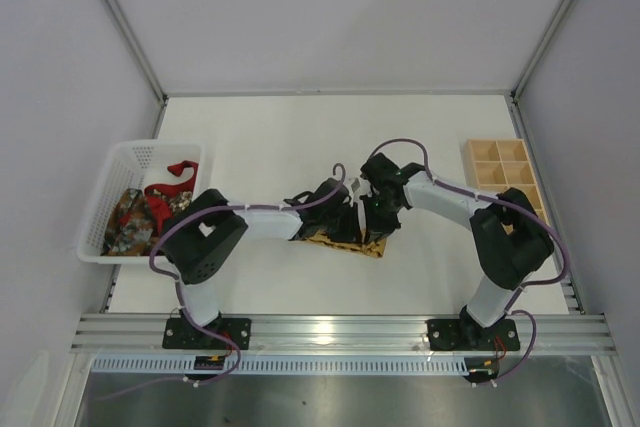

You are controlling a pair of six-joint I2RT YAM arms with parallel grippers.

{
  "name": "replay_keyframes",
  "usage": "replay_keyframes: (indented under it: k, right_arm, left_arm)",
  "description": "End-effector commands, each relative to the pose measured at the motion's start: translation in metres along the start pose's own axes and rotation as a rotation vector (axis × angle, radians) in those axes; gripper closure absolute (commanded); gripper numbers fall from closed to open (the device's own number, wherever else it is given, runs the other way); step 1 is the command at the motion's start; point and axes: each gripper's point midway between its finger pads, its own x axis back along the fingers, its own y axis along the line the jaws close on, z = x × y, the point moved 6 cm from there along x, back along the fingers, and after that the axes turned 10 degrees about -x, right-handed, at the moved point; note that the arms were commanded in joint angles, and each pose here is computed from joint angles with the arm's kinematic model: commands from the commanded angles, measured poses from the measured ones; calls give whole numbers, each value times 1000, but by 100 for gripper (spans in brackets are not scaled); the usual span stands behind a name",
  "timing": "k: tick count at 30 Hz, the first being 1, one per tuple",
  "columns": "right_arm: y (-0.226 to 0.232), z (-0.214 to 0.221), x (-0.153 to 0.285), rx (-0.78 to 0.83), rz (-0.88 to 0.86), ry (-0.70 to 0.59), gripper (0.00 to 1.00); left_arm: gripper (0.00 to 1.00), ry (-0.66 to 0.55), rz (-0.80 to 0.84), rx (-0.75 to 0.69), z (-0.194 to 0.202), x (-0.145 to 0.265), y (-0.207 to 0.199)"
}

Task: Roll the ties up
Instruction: Roll the tie

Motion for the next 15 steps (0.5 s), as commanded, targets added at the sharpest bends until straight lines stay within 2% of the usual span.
replay_keyframes:
  k: [1,7,12,15]
  right_arm:
    - [1,-12,-18,22,31,-48,100]
    - [-1,-13,-23,21,48,-48,100]
    - [1,-15,-24,15,45,-45,100]
    - [4,-17,-25,2,32,-49,100]
  left_arm:
    - [82,5,-119,-35,7,24,13]
    - [88,-91,-237,-38,-7,57,30]
    - [93,-93,-249,-26,-18,47,49]
    - [94,-58,-239,-10,-11,35,54]
